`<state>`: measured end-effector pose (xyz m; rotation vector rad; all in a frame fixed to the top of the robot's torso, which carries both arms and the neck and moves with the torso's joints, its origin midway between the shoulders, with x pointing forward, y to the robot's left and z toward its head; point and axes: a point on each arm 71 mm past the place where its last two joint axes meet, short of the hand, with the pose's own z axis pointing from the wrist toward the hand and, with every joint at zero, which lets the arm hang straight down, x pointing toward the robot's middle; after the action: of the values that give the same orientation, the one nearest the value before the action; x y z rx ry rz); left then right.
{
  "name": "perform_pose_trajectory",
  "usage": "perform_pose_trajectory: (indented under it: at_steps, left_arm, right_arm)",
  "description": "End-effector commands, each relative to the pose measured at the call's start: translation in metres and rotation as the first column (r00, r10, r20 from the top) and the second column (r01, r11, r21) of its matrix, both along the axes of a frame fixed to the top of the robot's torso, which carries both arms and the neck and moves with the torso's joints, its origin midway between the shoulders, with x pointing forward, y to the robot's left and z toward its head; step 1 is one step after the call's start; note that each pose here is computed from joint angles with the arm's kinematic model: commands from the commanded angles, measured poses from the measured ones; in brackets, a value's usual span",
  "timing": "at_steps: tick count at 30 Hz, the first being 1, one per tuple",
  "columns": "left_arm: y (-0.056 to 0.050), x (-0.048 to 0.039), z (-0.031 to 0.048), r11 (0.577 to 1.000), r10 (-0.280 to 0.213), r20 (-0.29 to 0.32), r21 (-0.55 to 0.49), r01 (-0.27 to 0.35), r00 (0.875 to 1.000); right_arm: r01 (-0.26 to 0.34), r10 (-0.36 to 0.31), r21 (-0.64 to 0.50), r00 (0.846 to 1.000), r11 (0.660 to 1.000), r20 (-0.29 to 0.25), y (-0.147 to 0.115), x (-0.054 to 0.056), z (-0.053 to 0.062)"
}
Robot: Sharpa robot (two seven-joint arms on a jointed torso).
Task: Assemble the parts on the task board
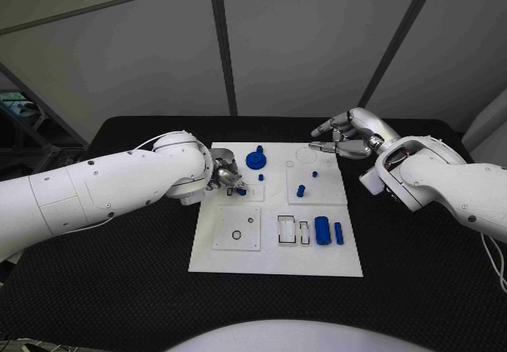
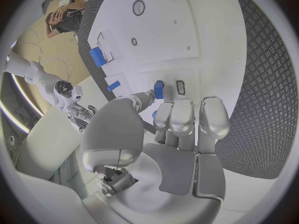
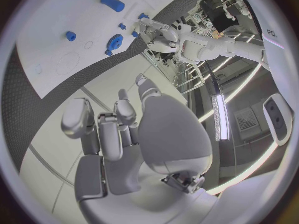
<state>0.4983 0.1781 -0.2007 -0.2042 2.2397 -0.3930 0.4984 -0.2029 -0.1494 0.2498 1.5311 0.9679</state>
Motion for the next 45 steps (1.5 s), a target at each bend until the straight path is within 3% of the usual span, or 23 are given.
perform_pose_trajectory:
  at_steps: [1, 45]
  left_arm:
    - [-0.0002, -0.0009, -0.0019, 1.0, -0.008, -0.017, 0.023, 0.009, 1.0]
    - [0.0003, 0.0036, -0.0043, 0.999, 0.009, -0.029, 0.044, -0.007, 1.0]
  right_arm:
    - [-0.008, 0.008, -0.002, 1.0, 1.0, 0.002, 0.001, 0.0, 0.0009]
    - [-0.005, 0.005, -0.003, 1.0, 1.0, 0.001, -0.0002, -0.0006, 0.0012]
